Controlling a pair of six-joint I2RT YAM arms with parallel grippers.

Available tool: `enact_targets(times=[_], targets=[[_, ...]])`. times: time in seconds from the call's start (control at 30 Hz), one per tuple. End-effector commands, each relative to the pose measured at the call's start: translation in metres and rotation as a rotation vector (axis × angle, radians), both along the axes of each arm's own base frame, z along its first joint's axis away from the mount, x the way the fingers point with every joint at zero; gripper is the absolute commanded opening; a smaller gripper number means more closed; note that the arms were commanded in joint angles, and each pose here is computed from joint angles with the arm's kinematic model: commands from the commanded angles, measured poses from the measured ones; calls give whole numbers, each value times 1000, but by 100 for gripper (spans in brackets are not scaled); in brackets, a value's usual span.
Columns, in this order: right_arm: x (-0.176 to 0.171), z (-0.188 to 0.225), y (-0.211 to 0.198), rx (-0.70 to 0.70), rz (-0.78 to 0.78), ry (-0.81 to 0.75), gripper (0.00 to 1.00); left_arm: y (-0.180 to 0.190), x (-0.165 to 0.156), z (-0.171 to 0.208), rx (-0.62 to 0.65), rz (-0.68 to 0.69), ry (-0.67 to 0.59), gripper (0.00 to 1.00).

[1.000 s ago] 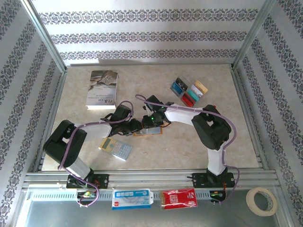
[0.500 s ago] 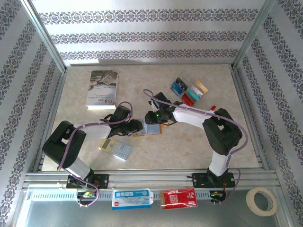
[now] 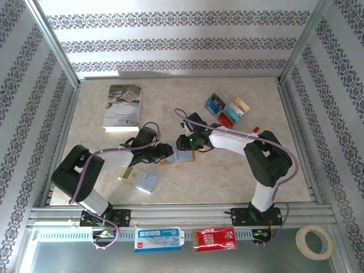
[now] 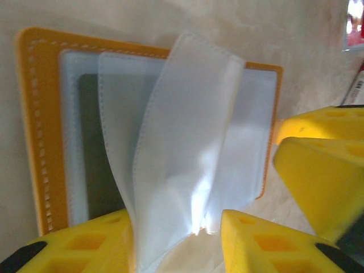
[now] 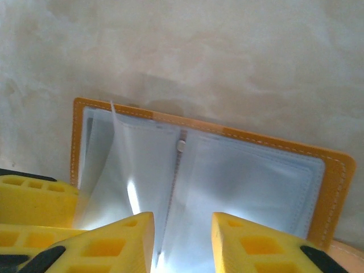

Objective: Take the credit cards out of the card holder

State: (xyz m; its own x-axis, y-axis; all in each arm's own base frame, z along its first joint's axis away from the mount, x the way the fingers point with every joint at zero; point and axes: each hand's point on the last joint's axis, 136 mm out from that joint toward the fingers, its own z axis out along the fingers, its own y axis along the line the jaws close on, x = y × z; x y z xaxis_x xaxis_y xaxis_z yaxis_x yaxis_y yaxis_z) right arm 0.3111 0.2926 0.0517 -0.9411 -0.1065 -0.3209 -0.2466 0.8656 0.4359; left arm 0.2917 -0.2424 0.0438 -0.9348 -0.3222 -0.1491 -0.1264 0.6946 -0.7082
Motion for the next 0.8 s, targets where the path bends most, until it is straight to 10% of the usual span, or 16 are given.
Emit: enact_targets(times=[0.0,0.77], targets=[[8,13,-10,6,-44,-40,34,-19,8,21,-79,-43,-80,43],[28,38,-78,-3,-304,-173,35,-84,19,29,-74,-149,-101,44]])
